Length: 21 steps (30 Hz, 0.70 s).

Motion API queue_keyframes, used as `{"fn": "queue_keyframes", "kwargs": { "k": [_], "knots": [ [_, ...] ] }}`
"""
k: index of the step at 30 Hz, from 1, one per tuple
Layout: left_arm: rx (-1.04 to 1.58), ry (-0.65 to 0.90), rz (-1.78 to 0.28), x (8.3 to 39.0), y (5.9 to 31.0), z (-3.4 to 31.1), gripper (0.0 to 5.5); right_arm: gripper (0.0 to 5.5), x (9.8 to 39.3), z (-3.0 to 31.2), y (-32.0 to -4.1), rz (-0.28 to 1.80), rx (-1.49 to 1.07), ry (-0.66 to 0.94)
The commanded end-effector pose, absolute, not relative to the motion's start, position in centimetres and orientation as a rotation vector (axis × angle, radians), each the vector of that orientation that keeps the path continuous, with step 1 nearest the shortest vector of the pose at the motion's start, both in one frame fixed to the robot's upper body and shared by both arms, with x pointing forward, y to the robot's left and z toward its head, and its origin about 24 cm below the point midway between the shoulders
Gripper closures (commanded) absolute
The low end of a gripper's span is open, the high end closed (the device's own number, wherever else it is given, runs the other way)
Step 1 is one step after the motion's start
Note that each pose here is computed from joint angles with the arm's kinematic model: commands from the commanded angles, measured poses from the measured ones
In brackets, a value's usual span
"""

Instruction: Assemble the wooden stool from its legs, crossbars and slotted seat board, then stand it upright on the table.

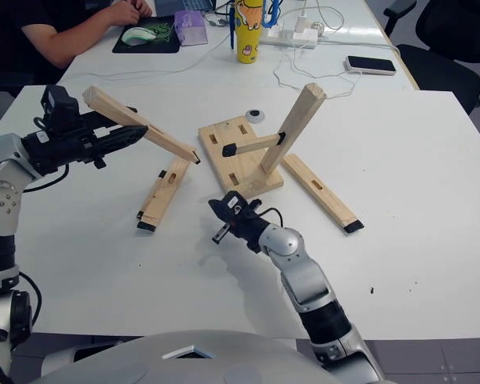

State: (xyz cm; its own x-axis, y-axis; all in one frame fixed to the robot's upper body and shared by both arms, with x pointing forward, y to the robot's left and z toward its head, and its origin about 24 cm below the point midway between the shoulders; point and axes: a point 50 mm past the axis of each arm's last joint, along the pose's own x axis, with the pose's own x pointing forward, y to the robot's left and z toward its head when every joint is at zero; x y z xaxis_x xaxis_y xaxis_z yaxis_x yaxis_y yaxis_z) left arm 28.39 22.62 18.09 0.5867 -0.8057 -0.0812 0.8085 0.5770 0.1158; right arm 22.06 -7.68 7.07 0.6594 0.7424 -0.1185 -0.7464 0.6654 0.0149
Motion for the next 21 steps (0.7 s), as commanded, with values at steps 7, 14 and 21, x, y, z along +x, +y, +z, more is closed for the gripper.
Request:
{"fn": "queue_keyframes", "kwargs": {
  "k": [7, 14, 21],
  "knots": [
    [0.091, 0.017, -1.023, 28.5, 20.6, 17.5, 3.47, 5.50, 26.3, 3.7, -11.8, 0.493, -0.111, 0.183],
    [0.079, 0.022, -1.115, 29.5, 18.0, 16.9, 3.47, 5.50, 27.5, 0.8, -12.0, 0.445, -0.203, 0.307],
    [0.083, 0.060, -1.146, 29.8, 16.6, 15.4, 3.47, 5.50, 26.4, -1.0, -11.3, 0.474, -0.215, 0.414]
  ]
}}
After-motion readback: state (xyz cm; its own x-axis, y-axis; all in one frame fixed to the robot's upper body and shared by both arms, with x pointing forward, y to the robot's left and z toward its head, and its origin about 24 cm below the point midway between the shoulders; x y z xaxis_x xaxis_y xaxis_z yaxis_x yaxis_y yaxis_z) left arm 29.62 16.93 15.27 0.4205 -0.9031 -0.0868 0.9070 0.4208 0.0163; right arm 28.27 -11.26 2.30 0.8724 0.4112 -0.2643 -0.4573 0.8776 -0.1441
